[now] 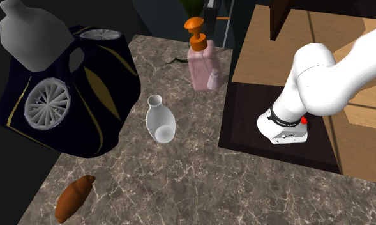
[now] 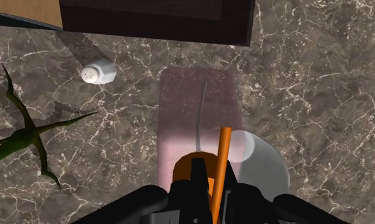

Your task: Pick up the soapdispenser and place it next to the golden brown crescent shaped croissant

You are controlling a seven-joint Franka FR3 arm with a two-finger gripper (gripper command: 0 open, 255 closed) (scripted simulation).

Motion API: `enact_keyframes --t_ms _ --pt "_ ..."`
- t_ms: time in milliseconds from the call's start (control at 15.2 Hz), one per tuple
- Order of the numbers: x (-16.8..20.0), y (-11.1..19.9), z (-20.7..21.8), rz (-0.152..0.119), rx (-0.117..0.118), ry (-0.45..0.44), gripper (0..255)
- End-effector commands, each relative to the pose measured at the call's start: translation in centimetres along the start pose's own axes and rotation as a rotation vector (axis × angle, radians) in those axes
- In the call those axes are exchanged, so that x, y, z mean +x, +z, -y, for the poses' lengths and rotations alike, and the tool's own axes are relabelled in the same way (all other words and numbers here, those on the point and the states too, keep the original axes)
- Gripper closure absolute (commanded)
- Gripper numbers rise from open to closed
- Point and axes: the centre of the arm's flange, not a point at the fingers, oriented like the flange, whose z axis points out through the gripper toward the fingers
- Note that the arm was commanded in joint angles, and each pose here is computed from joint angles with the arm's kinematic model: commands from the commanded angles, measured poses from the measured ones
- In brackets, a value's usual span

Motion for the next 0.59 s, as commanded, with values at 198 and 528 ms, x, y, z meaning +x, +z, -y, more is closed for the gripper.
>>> enact_keyframes --t_ms 198,528 --pt "0.0 -2.7 0.3 0.0 0.0 0.0 255" --pt "0.0 -5.3 0.5 0.0 0.0 0.0 255"
